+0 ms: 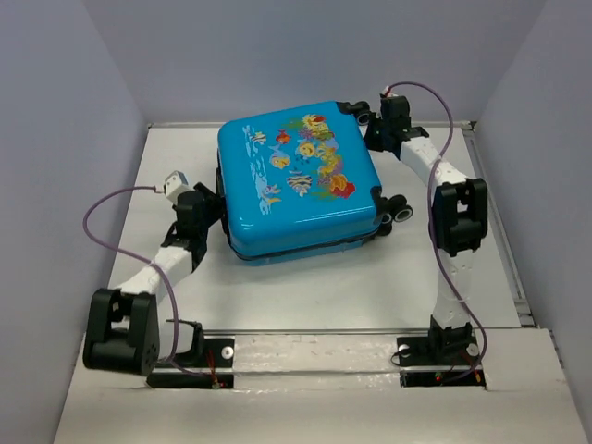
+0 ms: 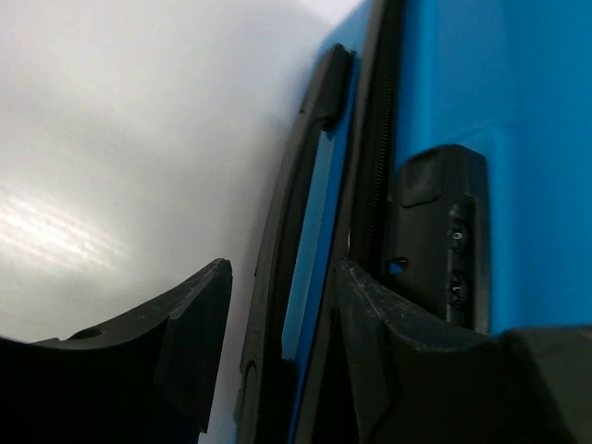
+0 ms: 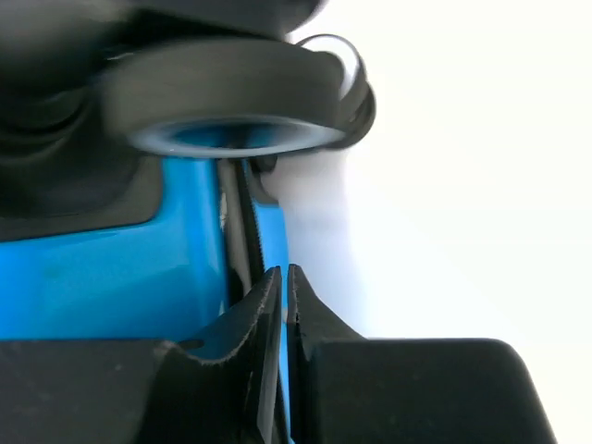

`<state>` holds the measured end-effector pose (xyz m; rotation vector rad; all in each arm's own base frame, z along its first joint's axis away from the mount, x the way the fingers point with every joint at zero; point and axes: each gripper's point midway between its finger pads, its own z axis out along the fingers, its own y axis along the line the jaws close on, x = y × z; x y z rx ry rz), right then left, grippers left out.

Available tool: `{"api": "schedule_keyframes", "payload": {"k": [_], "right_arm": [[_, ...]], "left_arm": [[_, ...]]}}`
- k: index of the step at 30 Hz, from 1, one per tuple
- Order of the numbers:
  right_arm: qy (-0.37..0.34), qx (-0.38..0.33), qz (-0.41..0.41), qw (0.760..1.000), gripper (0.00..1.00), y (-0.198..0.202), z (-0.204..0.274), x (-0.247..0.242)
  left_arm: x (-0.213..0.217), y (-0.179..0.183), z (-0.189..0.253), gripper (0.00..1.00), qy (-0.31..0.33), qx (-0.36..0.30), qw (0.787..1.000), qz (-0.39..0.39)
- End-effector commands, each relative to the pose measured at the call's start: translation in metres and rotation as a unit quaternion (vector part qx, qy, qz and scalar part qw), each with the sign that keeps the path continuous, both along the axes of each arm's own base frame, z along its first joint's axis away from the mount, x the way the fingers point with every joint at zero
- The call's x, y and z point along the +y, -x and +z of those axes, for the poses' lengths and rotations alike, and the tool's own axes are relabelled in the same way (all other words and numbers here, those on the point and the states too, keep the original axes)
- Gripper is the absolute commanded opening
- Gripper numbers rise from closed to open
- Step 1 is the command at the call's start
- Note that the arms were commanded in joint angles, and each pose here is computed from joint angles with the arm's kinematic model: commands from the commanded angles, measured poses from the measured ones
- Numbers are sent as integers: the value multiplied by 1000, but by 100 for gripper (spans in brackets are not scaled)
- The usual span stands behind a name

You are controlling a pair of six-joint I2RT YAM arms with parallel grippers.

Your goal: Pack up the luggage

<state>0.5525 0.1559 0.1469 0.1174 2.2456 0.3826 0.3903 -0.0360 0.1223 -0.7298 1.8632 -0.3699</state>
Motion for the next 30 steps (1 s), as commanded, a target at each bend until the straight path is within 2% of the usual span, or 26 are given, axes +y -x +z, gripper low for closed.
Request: {"api": "schedule_keyframes", "payload": {"k": [1,2,3,5,6,9,10,14,17,19,20,21,22,23,24,25,26,27,28,30], "right_arm": [[-191,-20,196,962,18,12,72,151],[-199,-22,202,959,21,9,79,155],[-210,-48,213,953,28,3,106,161],[-215,-42,223,950,40,1,110,165],[-215,-58,225,948,54,0,128,165],[-208,-78,219,950,74,-1,144,156],[-206,-96,211,951,84,-1,162,145],[-173,-144,165,960,97,-2,199,107],[-134,-181,129,966,99,6,229,71],[-103,-193,108,970,89,15,236,55],[-91,-193,99,972,79,22,236,49],[-76,-184,91,976,41,44,230,37],[-64,-188,66,978,20,51,227,26],[-72,-219,52,972,9,80,255,14],[-73,-222,44,971,7,94,249,7],[-61,-189,22,980,7,103,196,-2],[-62,-185,-2,981,7,116,185,-13],[-69,-208,-16,976,7,143,199,-24],[-38,-176,-60,982,7,154,156,-45],[-20,-174,-102,979,7,180,145,-68]], "left_arm": [[-104,64,-3,61,45,4,987,-154],[-108,73,-4,61,45,5,986,-159],[-115,83,6,61,46,-10,984,-169],[-109,94,5,61,43,-8,987,-154],[-106,98,19,61,44,-29,987,-153],[-92,104,38,63,21,-45,990,-136],[-88,105,52,64,15,-62,989,-134],[-74,103,96,69,-17,-100,988,-113],[-68,101,124,74,-22,-123,987,-98],[-62,102,137,78,-24,-135,987,-86],[-59,104,142,78,-24,-139,987,-80],[-52,106,147,78,-28,-139,988,-65],[-48,111,155,74,-25,-151,986,-61],[-47,115,155,64,-25,-153,986,-65],[-47,118,155,51,-23,-156,985,-68],[-46,124,158,30,-19,-164,984,-73],[-47,127,148,19,-26,-149,985,-81],[-49,131,144,12,-28,-143,985,-91],[-50,133,137,6,-31,-134,985,-100],[-55,141,106,6,-32,-86,988,-121]]}}
